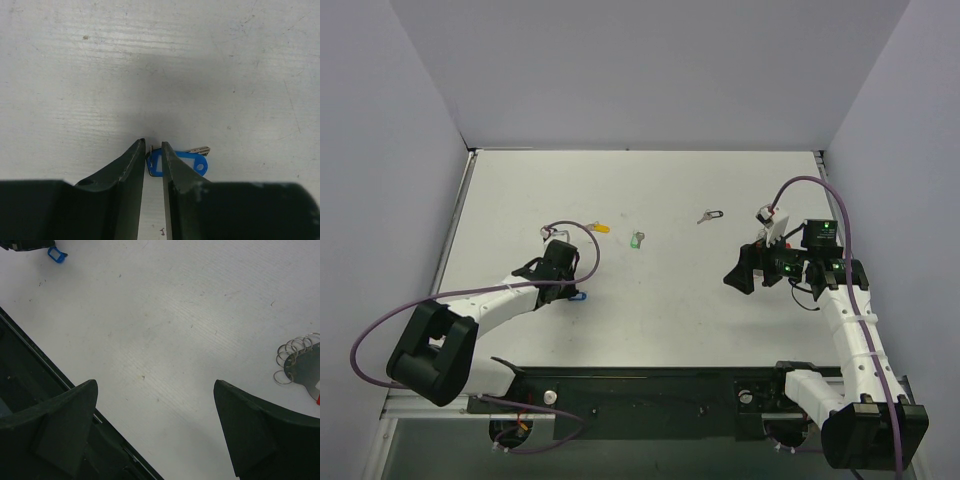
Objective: Put the keys on the keyring
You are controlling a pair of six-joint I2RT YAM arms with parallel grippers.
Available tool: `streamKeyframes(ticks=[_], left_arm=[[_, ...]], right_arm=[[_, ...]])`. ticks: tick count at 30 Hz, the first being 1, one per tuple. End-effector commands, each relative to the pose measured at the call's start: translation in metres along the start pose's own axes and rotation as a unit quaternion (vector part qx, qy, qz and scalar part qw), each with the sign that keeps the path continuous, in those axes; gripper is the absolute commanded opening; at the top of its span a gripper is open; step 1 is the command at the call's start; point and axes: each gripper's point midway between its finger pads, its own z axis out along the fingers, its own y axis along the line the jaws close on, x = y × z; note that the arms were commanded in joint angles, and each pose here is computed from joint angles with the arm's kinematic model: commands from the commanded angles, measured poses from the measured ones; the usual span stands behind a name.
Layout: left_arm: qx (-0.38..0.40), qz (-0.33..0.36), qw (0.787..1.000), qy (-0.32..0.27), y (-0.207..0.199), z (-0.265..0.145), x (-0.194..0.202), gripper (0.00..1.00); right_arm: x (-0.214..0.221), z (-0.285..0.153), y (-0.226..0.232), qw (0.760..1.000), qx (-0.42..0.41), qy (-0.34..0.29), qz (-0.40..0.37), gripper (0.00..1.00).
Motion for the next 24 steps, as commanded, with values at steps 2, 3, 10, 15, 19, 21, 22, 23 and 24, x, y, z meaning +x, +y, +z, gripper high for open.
streamKeyframes(ticks=[2,3,10,15,19,21,22,23,24], left_arm=[[0.012,0.0,1.0,-0.008,-0.009,-0.003,-0.014,0.27],[0.01,0.0,1.0,-0.007,-0.008,-0.003,-0.014,0.27],[0.005,0.001,1.0,-0.013,-0.007,-0.009,-0.016,0.27],[0.006,0.0,1.0,-0.015,-0.008,-0.011,-0.016,0.27],[0.005,-0.001,1.0,-0.018,-0.008,-0.013,-0.018,0.27],[0.005,-0.001,1.0,-0.018,-0.007,-0.014,-0.018,0.27],[0.006,-0.002,1.0,-0.019,-0.008,-0.015,-0.019,0.27],[0.006,-0.002,1.0,-0.021,-0.008,-0.015,-0.02,0.27],[0.006,-0.002,1.0,-0.023,-0.008,-0.016,-0.021,0.27]], right_arm=[[0.002,0.0,0.003,1.0,-0.008,0.006,-0.005,0.94],[0.004,0.001,0.003,1.0,-0.009,0.008,-0.004,0.94],[0.003,0.001,0.004,1.0,-0.01,0.007,-0.006,0.94],[0.004,0.001,0.004,1.0,-0.012,0.01,-0.006,0.95],[0.004,0.002,0.005,1.0,-0.014,0.011,-0.006,0.95],[0.004,0.001,0.005,1.0,-0.013,0.01,-0.007,0.95],[0.003,0.001,0.005,1.0,-0.014,0.011,-0.008,0.94],[0.004,0.001,0.005,1.0,-0.014,0.011,-0.008,0.94],[0.003,0.001,0.005,1.0,-0.014,0.01,-0.009,0.94]])
